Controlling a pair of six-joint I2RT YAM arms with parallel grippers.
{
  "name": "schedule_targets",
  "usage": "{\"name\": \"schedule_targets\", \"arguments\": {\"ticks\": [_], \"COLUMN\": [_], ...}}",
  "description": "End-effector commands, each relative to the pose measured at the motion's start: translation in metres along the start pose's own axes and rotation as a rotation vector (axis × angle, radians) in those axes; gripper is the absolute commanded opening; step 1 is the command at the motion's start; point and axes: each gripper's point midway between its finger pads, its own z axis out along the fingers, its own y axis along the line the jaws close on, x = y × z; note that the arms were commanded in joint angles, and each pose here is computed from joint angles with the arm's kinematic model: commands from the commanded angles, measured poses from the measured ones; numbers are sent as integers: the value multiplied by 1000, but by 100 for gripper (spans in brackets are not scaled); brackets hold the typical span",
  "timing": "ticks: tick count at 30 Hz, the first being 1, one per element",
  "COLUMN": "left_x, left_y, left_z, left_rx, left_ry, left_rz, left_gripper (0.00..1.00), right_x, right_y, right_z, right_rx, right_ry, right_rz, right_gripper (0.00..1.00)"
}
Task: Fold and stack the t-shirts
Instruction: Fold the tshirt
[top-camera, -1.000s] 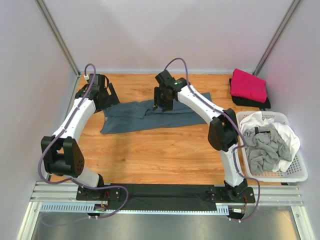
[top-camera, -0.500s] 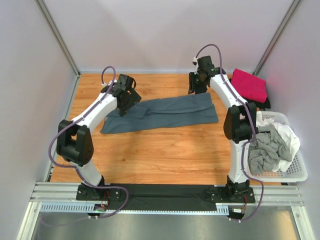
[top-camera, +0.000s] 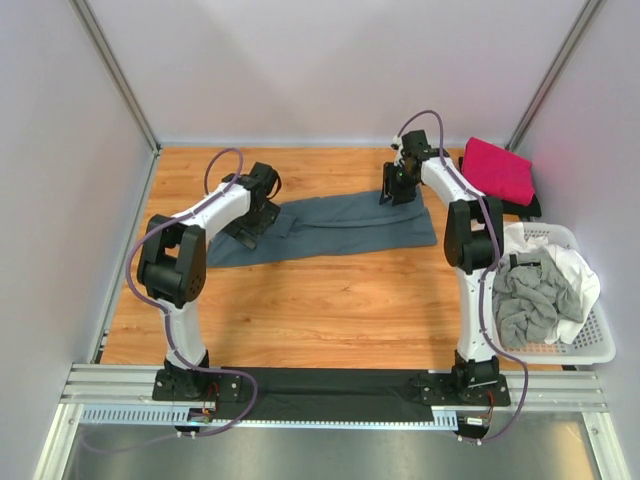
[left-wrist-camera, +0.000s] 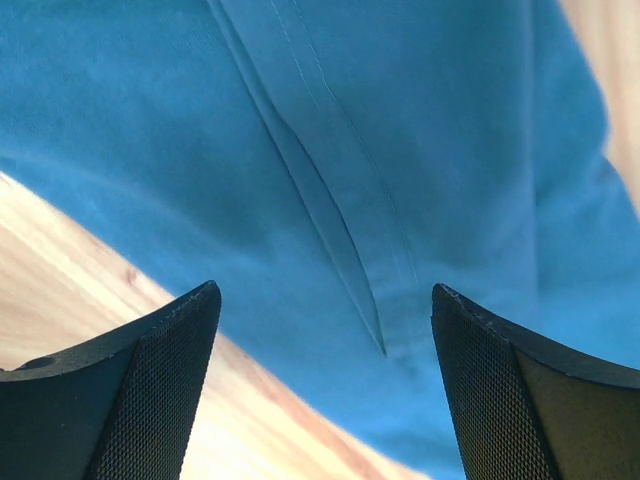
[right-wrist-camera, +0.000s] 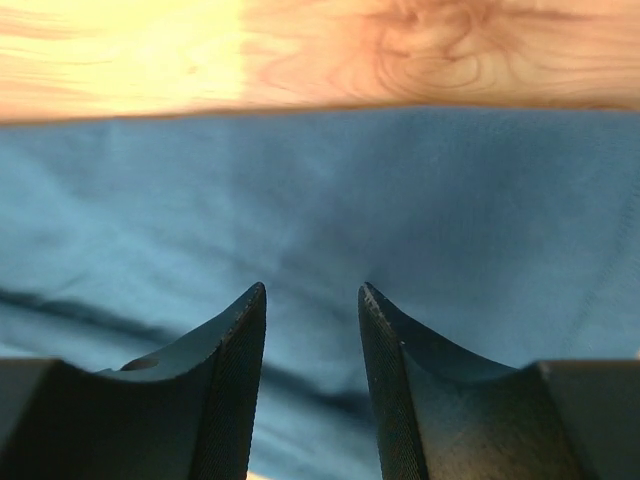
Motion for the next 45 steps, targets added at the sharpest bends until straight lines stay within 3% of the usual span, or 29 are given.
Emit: {"name": "schedule_targets", "arguments": {"ticks": [1,8,16,23,30,38,45], "left_x": [-11,-25,-49,-47,1,55,56], "left_y": [-7,-11,-27,-109,-164,-203,-236], "left_z": [6,31,73,67,60,53,33], "left_rx": [-17,-27,-58,234,433,633,765], "left_ry": [-60,-20,42,85,96,125,3], "left_rz": [-44,15,259,474,739,877,1006], "left_gripper": [91,91,91,84,84,83,85], "right_x": [-4,36,96,170,263,304,314], "right_y": [5,-13,-20,4,29,66,65], "right_z": [12,14,-11,-29,-32,-55,-84], "right_rx": [-34,34,89,84,79,56,145], "right_ry": [-10,61,119,182,292,294,319], "right_rz": [20,52,154,168,98,1,65], "right_gripper": [44,41,35,34,34,33,29]}}
